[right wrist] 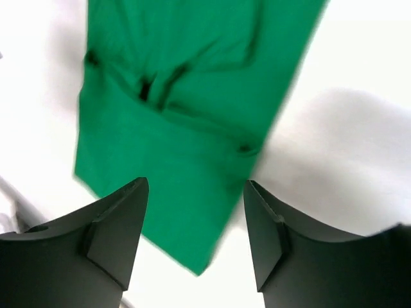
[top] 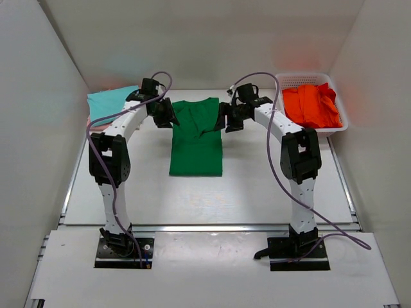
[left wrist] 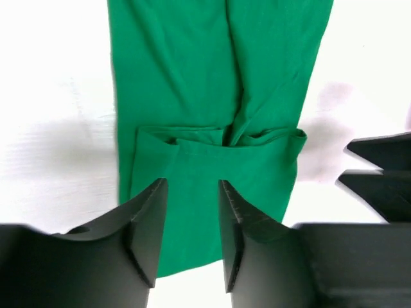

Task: Fold and stack the t-shirts
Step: Fold the folded rectangular tshirt in 1/3 of the way, then grab one side of the 2/3 rectangular tshirt with both arms

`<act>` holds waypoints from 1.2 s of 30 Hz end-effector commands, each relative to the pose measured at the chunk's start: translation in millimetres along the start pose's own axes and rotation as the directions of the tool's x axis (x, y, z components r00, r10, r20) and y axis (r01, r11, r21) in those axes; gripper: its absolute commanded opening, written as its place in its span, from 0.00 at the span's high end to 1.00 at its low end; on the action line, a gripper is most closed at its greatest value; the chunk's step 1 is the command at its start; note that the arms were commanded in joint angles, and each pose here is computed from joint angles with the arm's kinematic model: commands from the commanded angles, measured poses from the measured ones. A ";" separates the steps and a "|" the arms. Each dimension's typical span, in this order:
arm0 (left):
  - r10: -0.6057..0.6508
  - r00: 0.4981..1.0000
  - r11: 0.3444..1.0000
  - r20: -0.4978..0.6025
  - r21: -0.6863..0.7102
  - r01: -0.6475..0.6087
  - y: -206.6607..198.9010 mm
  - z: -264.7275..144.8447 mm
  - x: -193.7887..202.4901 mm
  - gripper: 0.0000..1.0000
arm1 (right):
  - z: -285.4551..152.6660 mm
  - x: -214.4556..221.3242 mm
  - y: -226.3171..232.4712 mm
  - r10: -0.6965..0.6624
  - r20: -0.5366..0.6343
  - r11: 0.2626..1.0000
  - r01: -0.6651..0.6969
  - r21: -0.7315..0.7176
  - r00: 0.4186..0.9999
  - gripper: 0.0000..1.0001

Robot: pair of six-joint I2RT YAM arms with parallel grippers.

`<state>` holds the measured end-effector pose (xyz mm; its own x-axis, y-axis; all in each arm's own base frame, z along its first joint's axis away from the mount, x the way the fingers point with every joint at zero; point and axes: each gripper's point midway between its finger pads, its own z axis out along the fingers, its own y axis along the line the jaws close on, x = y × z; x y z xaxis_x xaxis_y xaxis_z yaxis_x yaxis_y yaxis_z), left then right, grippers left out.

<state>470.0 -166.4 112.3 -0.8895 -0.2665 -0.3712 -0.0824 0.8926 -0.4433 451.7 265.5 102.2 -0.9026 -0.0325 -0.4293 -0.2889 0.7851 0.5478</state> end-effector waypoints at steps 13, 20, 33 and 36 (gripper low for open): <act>0.031 0.999 0.993 -0.013 -0.110 -0.032 57.3 -50.1 159.9 0.29 | -56.1 117.5 18.2 0.156 0.194 0.984 -0.170 0.057 0.968 0.72; -0.081 0.994 0.993 0.067 -0.084 0.087 68.3 -38.8 175.6 0.29 | -24.1 164.9 34.3 0.272 0.163 0.962 -0.272 -0.027 0.948 0.61; -0.233 0.959 0.969 0.162 -0.044 0.243 64.2 -6.2 157.9 0.40 | 2.3 154.2 5.8 0.359 0.143 0.932 -0.361 -0.011 0.922 0.51; -0.234 0.960 0.968 0.152 -0.053 0.244 65.2 -0.6 160.0 0.44 | 6.3 155.3 5.0 0.373 0.130 0.927 -0.375 -0.004 0.919 0.50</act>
<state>312.5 -146.9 22.9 -0.7906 -0.4957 -0.3596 -0.3139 0.8322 -0.4571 304.9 269.0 36.5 -0.9010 0.3295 -0.2823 0.0546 0.7316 0.6795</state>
